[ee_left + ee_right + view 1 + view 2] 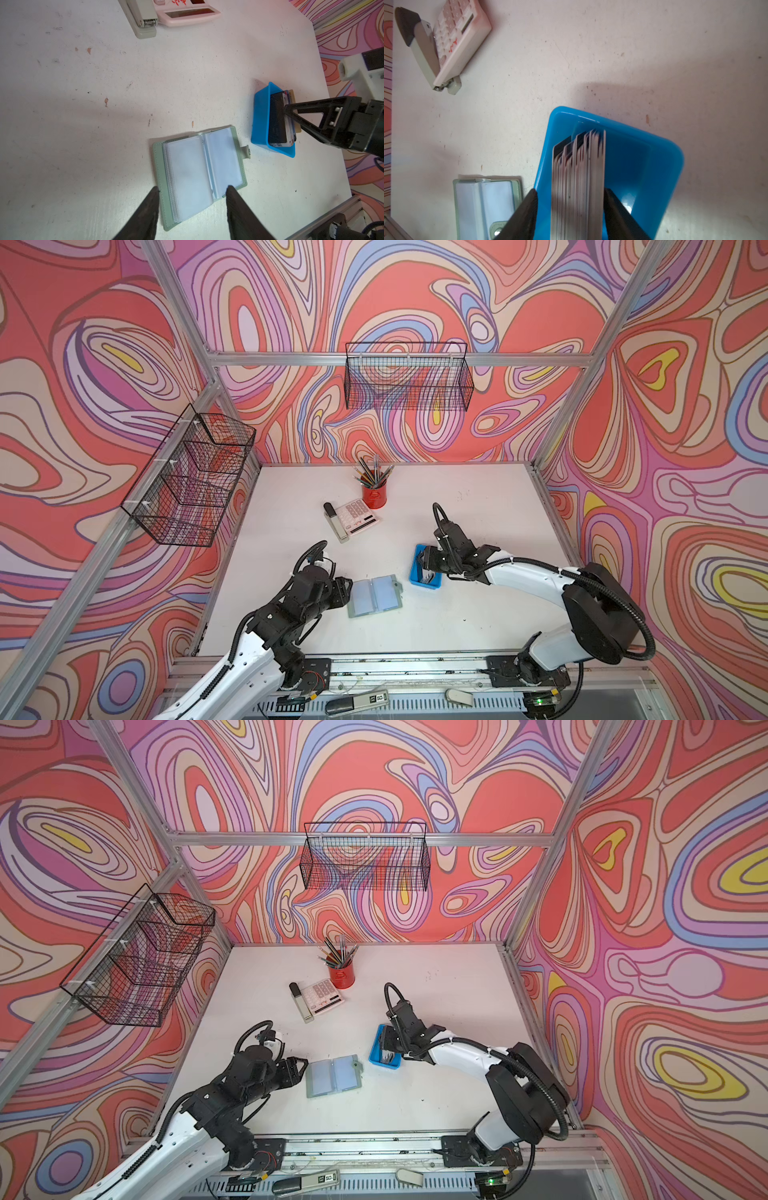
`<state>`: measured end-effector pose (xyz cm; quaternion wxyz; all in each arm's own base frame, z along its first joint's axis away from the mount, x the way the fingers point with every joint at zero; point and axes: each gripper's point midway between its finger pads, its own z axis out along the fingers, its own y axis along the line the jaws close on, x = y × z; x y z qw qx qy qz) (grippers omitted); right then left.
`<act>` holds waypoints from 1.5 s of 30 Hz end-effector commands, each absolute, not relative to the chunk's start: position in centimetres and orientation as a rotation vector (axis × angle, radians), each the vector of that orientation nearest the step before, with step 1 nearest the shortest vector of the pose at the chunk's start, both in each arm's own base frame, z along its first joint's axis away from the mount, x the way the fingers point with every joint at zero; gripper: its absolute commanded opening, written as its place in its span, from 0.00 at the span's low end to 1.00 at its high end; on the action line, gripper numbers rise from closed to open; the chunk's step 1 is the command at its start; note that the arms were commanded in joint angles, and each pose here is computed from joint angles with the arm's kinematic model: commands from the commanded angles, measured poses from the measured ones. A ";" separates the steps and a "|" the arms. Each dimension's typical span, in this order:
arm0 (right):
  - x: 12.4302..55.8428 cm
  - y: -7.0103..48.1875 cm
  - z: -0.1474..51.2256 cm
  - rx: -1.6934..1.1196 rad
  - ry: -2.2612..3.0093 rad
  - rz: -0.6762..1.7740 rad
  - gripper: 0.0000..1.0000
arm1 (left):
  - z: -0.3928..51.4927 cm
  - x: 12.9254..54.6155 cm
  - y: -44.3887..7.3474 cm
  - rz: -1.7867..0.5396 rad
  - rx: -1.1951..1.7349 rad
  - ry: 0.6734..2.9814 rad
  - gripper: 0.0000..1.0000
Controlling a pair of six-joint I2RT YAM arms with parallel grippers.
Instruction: Put the credit cards into the card holder
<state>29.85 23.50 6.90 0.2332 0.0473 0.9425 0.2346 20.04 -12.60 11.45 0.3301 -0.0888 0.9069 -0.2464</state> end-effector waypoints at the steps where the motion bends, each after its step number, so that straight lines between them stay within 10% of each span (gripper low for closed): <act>1: 29.8 23.6 7.4 0.158 2.569 0.744 0.53 | 10.8 19.8 -12.4 -0.638 -0.249 2.389 0.54; 33: 29.5 19.5 8.6 0.233 2.534 0.553 0.00 | 10.9 19.8 -12.5 -0.649 -0.256 2.387 0.54; 45: 29.0 16.3 13.4 0.271 2.437 0.422 0.00 | 10.0 19.5 -12.5 -0.670 -0.292 2.394 0.54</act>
